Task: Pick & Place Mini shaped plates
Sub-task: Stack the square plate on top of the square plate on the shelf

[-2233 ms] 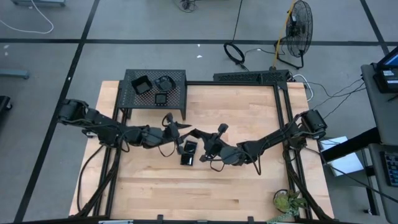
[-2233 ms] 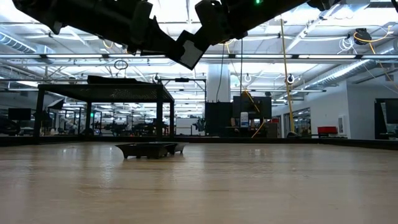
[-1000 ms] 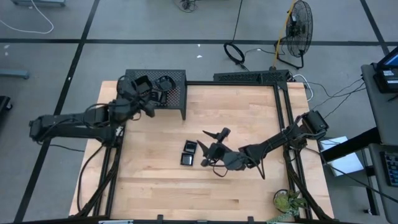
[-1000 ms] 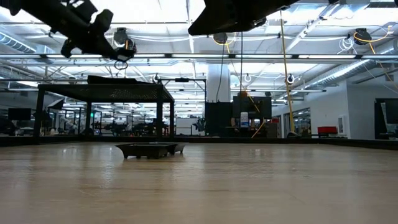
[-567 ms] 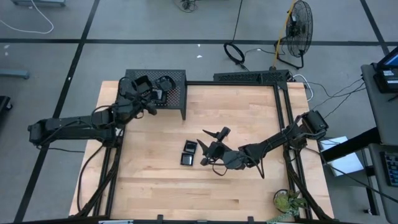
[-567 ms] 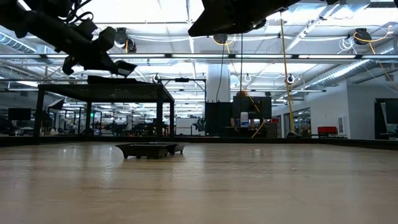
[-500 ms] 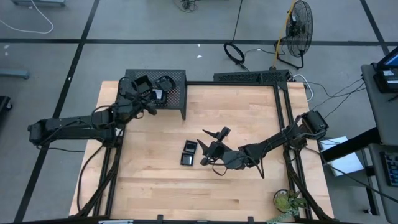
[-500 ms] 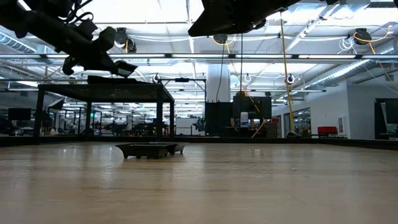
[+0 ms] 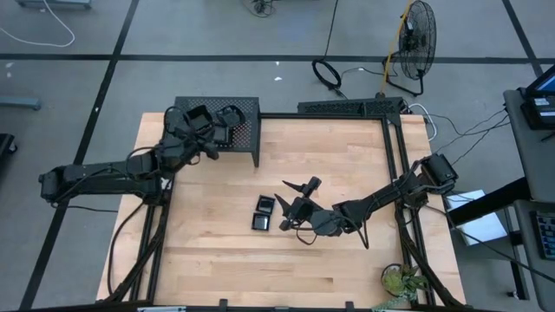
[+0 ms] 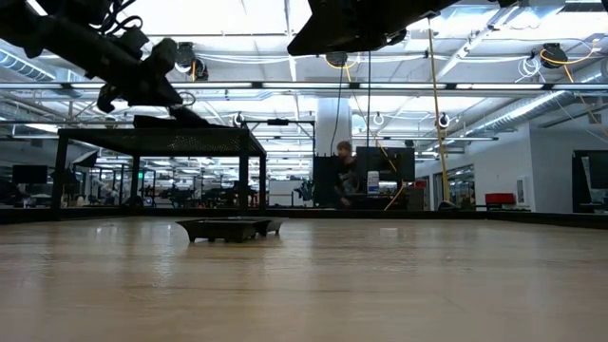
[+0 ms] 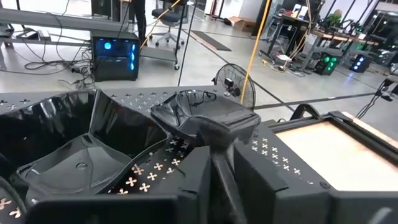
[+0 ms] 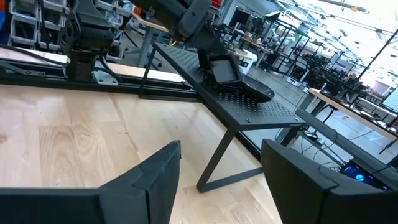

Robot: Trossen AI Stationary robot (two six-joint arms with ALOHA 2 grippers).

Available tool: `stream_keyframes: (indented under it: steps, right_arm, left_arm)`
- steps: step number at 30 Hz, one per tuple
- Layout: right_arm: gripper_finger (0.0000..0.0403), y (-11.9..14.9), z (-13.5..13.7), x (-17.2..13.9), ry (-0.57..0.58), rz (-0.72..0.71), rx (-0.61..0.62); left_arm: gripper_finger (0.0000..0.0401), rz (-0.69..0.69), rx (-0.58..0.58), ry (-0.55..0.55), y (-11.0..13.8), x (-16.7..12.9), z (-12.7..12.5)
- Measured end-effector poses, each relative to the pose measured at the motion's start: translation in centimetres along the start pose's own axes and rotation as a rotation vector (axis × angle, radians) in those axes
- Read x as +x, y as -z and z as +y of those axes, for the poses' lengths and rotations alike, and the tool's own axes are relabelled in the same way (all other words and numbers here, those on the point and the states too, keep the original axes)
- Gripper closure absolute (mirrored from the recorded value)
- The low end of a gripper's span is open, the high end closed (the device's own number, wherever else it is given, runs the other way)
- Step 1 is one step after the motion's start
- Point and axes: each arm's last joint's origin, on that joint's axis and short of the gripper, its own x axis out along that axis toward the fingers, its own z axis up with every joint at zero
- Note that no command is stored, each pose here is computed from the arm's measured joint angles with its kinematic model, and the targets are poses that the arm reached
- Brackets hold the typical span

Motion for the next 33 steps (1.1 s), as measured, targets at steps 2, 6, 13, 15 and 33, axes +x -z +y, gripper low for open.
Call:
stream_keyframes:
  steps: [2,6,13,15,33]
  right_arm:
    - [0.0193,0.0,0.0,0.0,0.000,0.000,0.000]
    - [0.0193,0.0,0.0,0.0,0.000,0.000,0.000]
    - [0.0193,0.0,0.0,0.0,0.000,0.000,0.000]
    - [0.0193,0.0,0.0,0.0,-0.001,0.000,0.000]
    - [0.0193,3.6,-1.1,4.9,-0.344,0.338,0.292]
  left_arm:
    - [0.0307,-0.007,-0.004,0.003,-0.1,0.0,0.0]
    - [0.0265,-0.005,0.001,0.003,-0.1,0.0,0.0]
    - [0.0222,0.027,0.072,0.122,-0.1,-0.2,-0.4]
    - [0.0220,0.024,0.095,0.236,-0.3,-0.6,-0.9]
    - [0.0268,-0.181,0.382,1.052,1.7,-7.2,-4.5]
